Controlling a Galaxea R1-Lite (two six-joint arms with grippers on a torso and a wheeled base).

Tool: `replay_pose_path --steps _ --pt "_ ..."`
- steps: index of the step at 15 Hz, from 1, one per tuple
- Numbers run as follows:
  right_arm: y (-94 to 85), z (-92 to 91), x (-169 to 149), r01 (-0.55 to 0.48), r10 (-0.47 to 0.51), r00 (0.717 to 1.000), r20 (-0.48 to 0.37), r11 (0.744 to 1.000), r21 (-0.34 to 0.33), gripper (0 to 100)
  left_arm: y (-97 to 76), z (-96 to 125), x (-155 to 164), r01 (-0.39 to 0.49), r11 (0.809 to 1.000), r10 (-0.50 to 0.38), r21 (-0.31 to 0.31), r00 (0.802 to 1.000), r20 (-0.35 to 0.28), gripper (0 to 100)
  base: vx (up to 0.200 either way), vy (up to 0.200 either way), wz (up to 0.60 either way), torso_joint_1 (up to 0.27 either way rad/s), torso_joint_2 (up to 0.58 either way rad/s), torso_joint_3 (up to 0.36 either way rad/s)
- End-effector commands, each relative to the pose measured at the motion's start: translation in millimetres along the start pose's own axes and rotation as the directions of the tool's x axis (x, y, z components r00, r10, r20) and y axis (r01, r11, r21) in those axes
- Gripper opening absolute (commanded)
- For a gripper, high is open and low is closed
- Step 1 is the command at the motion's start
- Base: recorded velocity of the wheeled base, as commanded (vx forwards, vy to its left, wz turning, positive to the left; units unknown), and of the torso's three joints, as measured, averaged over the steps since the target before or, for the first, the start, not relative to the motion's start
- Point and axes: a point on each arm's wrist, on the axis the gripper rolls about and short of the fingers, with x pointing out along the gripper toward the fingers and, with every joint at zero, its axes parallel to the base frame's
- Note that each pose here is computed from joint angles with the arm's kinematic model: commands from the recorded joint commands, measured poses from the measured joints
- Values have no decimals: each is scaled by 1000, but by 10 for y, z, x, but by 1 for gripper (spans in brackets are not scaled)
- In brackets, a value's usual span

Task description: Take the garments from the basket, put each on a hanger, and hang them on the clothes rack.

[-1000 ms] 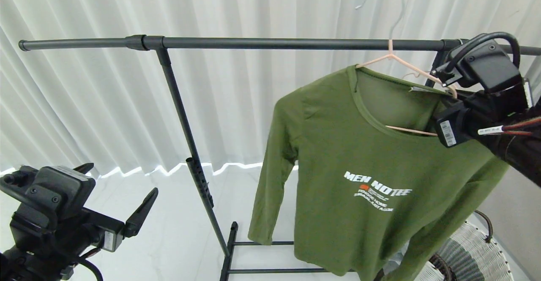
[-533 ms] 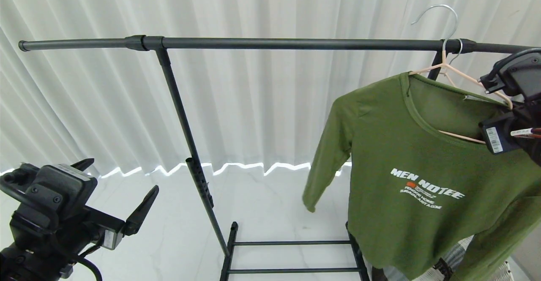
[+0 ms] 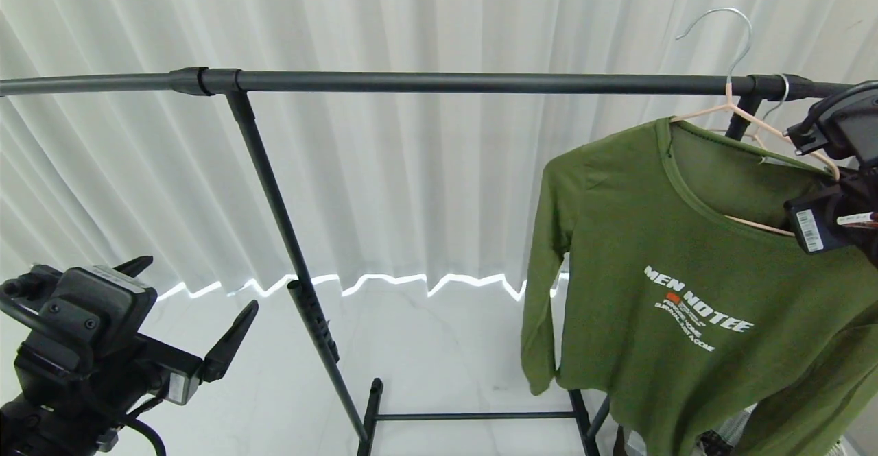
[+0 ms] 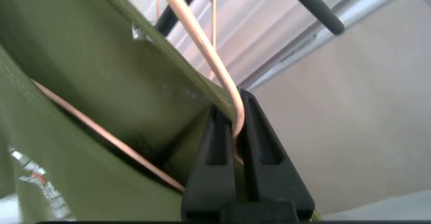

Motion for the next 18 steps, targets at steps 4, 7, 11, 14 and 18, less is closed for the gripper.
replay_pose_path --steps 4,7,11,14,18 --pt "70 -6 25 -16 16 1000 -7 1000 -15 0 -26 2 0 17 1000 -17 1 1000 3 100 50 0 0 2 1 1" --pt "150 8 90 -14 13 1000 -21 1000 -27 0 -47 16 -5 33 999 -33 1 999 13 100 0 0 0 0 0 0" --pt "305 -3 129 -15 13 999 -49 999 -53 0 -53 10 -9 36 999 -36 2 999 11 100 0 0 0 0 0 0" --pt "424 -32 207 -27 22 997 -70 997 -79 0 -53 13 -12 36 999 -36 2 999 14 100 0 0 0 0 0 0" --pt "528 -2 311 -20 15 998 -67 998 -67 0 -53 11 -16 36 999 -36 2 999 14 100 0 0 0 0 0 0"
